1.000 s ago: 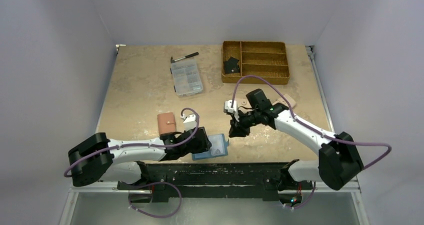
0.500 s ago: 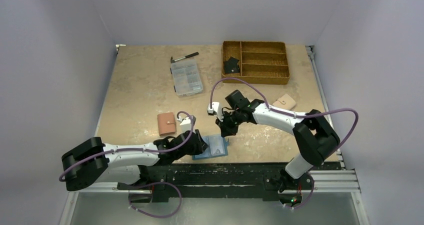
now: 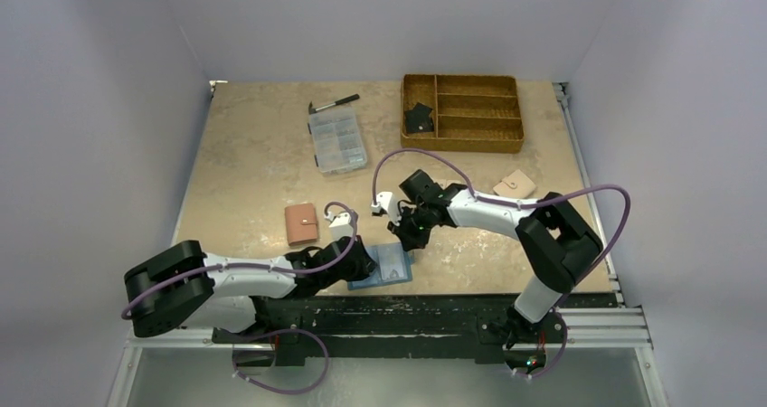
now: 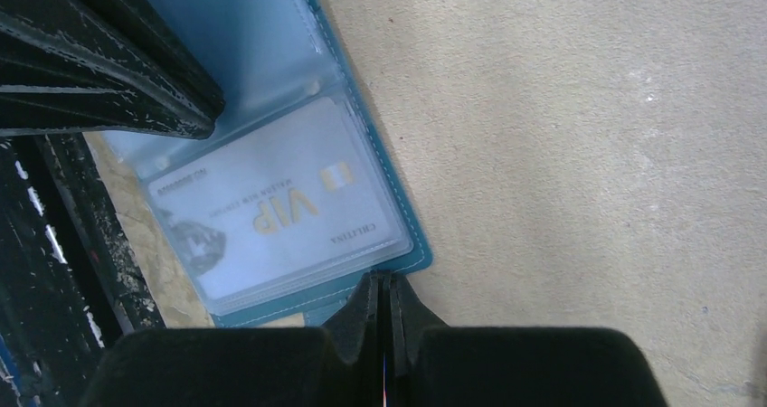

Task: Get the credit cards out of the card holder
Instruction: Pick up the card holder from the center of the board.

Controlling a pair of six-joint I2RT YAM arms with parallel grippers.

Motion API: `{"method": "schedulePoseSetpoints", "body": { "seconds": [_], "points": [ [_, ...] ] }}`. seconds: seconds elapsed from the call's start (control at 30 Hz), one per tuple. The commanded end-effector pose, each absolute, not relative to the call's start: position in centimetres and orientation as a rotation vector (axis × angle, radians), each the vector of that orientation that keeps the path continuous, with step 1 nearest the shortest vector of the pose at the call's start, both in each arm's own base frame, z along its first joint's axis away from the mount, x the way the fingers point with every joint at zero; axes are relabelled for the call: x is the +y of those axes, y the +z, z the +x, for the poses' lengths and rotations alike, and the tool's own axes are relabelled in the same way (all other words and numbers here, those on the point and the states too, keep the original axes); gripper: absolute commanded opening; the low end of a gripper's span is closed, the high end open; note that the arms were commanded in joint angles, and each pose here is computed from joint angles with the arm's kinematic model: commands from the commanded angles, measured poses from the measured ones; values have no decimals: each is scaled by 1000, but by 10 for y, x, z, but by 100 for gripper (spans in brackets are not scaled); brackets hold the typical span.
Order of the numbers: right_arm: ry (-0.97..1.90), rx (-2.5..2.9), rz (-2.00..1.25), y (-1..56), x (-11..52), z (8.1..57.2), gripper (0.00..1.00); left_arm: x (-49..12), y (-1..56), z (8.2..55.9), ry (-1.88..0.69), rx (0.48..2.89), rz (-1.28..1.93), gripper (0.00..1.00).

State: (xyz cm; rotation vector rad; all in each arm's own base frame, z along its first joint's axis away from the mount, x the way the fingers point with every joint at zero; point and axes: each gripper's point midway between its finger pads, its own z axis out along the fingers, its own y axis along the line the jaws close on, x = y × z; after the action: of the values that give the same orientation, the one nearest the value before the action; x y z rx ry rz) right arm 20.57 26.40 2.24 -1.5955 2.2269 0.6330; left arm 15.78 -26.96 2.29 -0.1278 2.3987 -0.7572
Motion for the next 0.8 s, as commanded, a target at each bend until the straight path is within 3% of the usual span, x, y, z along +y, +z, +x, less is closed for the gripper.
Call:
{"method": "schedulePoseSetpoints", "body": {
  "seconds": [0.0, 0.77],
  "points": [
    [596, 2204, -1598, 23, 273, 211, 1, -274, 24, 161, -784, 2383, -141, 5],
    [843, 2150, -1656, 42, 300, 180, 8, -289, 18, 157, -857, 2398, -121, 5]
  ]
}}
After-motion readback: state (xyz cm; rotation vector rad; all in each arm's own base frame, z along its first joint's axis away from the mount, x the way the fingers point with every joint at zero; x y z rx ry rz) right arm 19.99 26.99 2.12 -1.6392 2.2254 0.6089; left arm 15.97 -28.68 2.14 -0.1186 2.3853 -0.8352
